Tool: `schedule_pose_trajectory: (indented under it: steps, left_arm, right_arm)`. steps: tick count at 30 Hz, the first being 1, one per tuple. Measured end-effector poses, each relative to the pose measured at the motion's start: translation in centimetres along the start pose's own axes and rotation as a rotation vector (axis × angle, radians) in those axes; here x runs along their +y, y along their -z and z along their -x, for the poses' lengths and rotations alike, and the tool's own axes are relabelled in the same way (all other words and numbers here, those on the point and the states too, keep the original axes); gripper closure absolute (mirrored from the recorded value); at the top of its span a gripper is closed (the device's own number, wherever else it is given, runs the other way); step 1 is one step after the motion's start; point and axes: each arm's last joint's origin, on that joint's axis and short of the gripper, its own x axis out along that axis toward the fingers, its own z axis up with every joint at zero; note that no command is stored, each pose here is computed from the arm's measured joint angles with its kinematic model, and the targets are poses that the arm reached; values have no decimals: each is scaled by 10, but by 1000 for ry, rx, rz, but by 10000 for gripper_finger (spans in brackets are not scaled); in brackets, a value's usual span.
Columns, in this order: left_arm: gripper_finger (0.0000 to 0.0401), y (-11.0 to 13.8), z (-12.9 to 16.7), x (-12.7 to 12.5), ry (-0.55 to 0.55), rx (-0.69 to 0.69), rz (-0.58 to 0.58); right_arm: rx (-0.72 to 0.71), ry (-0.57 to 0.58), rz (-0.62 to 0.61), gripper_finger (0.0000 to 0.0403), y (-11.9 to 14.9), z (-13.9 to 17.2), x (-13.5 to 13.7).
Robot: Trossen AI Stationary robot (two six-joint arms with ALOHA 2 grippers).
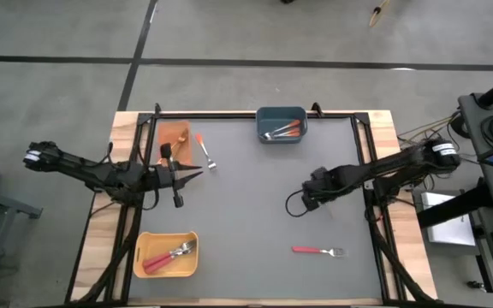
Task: Sort silverware by color (type)
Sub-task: Put the gold fork into the orange bin
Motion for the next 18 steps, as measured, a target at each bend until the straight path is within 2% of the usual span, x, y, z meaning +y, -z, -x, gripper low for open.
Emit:
schedule_pose_trajectory:
  steps: [4, 10, 15, 18]
  left_arm:
    - [365, 2, -4, -3, 5, 14, -2]
    - [365, 2, -10, -7, 4, 9, 2]
    - [365, 0, -15, -9, 9, 23, 8]
    - [365, -2, -20, -12, 12, 30, 22]
  right_arm:
    - [-170, -120, 12, 390, -6, 29, 8]
    - [-537, -320, 88, 390, -23, 63, 25]
    - [-858, -419, 176, 390, -37, 77, 46]
    - [-1040, -402, 220, 390, -45, 74, 62]
